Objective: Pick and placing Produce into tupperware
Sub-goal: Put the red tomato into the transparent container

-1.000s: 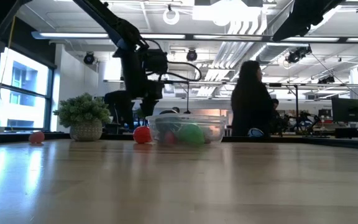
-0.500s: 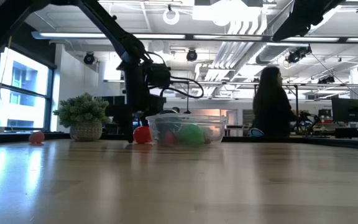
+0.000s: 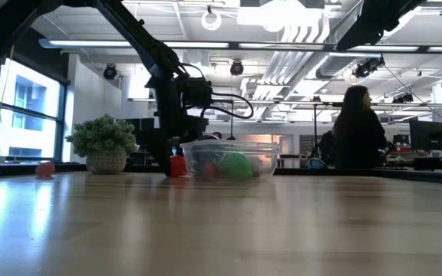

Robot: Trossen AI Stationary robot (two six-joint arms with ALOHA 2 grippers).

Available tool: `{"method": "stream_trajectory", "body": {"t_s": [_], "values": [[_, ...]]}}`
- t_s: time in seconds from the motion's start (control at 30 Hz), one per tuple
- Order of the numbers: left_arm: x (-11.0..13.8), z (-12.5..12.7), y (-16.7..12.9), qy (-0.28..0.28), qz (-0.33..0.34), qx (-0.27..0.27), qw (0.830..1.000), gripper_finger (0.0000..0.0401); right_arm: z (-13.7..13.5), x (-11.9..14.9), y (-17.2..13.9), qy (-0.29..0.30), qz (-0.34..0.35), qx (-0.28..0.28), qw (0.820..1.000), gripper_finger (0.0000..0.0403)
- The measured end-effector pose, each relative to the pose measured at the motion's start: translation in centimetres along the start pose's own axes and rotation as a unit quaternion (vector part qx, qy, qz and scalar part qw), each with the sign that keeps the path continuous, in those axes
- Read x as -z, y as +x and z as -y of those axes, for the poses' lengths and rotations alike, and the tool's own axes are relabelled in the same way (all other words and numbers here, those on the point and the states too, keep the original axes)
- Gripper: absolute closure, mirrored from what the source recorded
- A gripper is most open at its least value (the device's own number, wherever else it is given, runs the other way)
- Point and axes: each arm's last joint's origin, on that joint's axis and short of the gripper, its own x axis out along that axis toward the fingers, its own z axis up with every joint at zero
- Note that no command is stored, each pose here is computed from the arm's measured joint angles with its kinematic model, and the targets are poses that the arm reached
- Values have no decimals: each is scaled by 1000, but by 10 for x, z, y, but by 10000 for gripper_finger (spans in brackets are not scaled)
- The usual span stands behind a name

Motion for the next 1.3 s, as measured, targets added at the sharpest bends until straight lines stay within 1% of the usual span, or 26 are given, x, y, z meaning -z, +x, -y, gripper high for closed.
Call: {"method": "stream_trajectory", "body": {"t_s": [0.23, 0.57, 0.67, 0.9, 1.0, 1.2, 1.3], "values": [[0, 0, 0, -2, -2, 2, 1000, 43, 0, 0, 0, 0, 0, 0, 1000, 327], [0, 1, 0, -8, 2, 5, 1000, 103, 0, 0, 0, 0, 0, 0, 1000, 327], [0, 1, 0, -17, 1, 5, 1000, 118, 0, 0, 0, 0, 0, 0, 1000, 327], [0, 1, 0, -17, 1, 5, 1000, 146, 0, 0, 0, 0, 0, 0, 1000, 327], [0, 1, 0, -17, 1, 5, 1000, 150, 0, 0, 0, 0, 0, 0, 1000, 327], [0, 1, 0, -18, 1, 5, 1000, 135, 0, 0, 0, 0, 0, 0, 1000, 327], [0, 1, 0, -19, 1, 4, 1000, 138, 0, 0, 0, 0, 0, 0, 1000, 327]]}}
